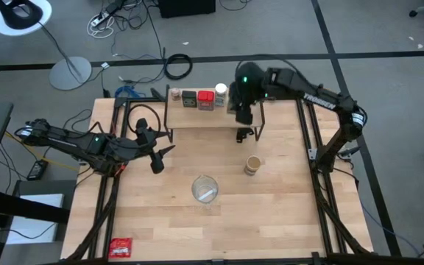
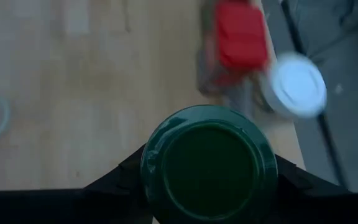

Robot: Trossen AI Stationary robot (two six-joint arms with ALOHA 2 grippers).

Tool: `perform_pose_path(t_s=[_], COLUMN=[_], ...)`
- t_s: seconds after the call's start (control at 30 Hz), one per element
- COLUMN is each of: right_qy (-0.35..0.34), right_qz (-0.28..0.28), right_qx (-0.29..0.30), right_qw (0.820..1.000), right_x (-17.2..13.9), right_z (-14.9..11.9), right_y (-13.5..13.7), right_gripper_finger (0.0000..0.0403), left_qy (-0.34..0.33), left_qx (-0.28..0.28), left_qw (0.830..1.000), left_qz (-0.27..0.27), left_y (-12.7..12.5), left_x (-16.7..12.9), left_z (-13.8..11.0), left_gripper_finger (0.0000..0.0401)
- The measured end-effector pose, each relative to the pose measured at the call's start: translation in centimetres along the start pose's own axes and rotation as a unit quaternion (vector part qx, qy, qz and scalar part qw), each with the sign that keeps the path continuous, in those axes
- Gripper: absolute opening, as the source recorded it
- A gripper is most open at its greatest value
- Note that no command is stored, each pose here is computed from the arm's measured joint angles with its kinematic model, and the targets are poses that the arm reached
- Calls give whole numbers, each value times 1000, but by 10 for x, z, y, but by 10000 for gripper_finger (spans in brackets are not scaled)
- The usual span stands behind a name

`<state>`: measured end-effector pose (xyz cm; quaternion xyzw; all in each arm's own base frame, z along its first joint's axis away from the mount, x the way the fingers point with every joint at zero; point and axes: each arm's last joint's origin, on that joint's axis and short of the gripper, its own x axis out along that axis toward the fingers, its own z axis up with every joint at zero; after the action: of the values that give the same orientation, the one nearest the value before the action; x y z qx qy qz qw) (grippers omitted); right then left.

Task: Shelf spices
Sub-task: Put the green seasoning bottle on the shelf

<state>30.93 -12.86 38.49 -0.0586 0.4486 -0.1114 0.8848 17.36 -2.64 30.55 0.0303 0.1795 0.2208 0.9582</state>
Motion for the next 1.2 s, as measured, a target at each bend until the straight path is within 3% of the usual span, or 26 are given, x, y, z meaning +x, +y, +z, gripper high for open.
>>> perform_pose_path(t_s=[0.13, 0.33, 0.67, 1.2], right_qy=[4, -10, -3, 0], right_qz=[6, 31, 28, 20], right_qx=[26, 37, 31, 45], right_qw=[1000, 999, 999, 999], right_x=[10, 27, 50, 49], right_z=[-15, -26, -29, -33], right_y=[-28, -46, -56, -65], right_gripper_finger=[192, 192, 192, 192], left_qy=[0, 0, -2, -3], left_qx=[0, 2, -2, 0], left_qw=[1000, 1000, 1000, 1000], left_qz=[0, -1, -2, -2], left_y=[0, 0, 0, 0], left_x=[0, 0, 0, 0], left_z=[0, 0, 1, 1], left_gripper_finger=[241, 241, 241, 241])
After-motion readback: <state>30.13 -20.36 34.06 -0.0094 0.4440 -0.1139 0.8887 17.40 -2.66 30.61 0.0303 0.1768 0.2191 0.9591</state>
